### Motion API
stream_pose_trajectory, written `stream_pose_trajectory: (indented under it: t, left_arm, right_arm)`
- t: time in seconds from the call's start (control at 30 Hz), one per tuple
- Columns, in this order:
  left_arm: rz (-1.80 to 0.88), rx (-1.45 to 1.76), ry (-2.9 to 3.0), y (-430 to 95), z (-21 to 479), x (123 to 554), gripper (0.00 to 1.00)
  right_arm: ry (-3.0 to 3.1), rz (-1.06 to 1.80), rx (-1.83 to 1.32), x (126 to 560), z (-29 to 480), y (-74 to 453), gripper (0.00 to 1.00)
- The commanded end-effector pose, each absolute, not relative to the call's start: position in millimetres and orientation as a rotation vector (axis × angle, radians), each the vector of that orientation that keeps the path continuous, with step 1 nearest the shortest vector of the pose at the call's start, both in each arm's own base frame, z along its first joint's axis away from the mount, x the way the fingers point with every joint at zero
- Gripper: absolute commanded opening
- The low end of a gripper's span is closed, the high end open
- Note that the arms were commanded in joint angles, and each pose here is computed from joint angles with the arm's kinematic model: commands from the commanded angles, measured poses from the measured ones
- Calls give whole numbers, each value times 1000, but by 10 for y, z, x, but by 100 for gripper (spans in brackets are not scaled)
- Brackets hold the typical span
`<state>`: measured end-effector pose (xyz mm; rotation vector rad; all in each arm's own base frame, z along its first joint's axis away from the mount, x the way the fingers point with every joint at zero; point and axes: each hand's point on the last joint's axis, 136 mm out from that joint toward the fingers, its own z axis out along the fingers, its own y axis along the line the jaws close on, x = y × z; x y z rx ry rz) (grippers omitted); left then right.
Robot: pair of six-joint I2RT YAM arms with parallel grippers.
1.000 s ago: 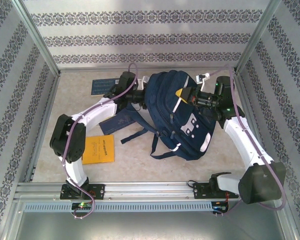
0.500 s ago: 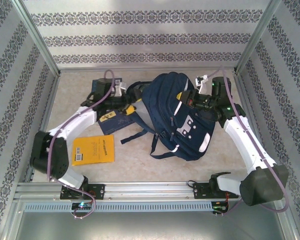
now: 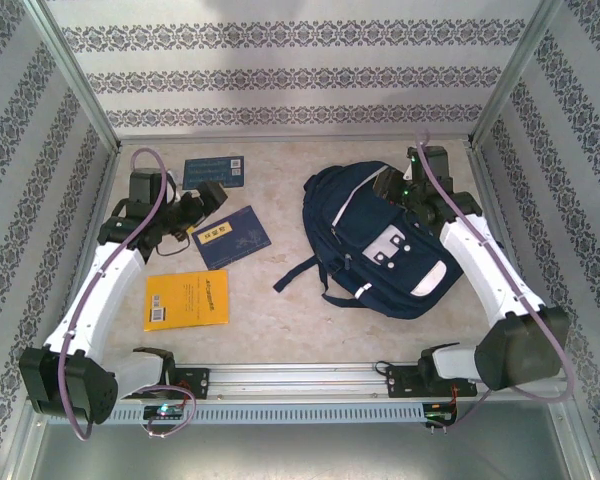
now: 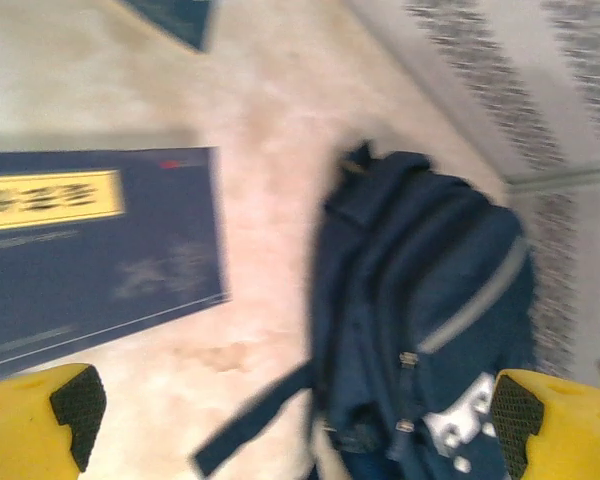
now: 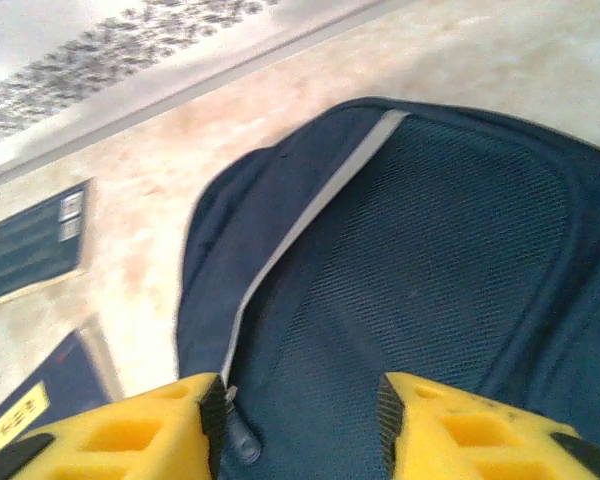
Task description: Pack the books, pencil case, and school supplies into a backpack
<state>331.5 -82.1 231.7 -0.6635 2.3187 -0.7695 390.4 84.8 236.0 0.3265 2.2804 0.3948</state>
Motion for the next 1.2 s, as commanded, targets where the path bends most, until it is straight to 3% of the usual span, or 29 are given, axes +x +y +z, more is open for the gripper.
stream_pose_trajectory:
  t: [0.0, 0.07, 0.23, 0.47, 0.8, 1.17]
  left_arm:
    - [-406, -790, 2431, -352, 1959, 2959, 100]
    - [-300, -851, 2434, -191, 1849, 2826, 100]
    - [-127, -1054, 2418, 196, 1481, 2537, 100]
    - [14, -1365, 2325, 660, 1026, 2305, 100]
    - [-235, -1451, 2465, 380, 395, 2391, 99]
    - [-685, -1481, 2497, -317, 218, 2238, 98]
  right_arm:
    - [2251, 139, 232, 3893, 2484, 730, 53]
    - [2254, 194, 83, 3842, 2547, 1075, 54]
    - [2378, 768, -343, 3376, 2251, 2489, 54]
    - [2508, 1153, -660, 2637, 1572, 3568, 55]
    - [2598, 1385, -682, 2316, 1089, 3840, 56]
    - [2742, 1284, -589, 2393, 686, 3901, 55]
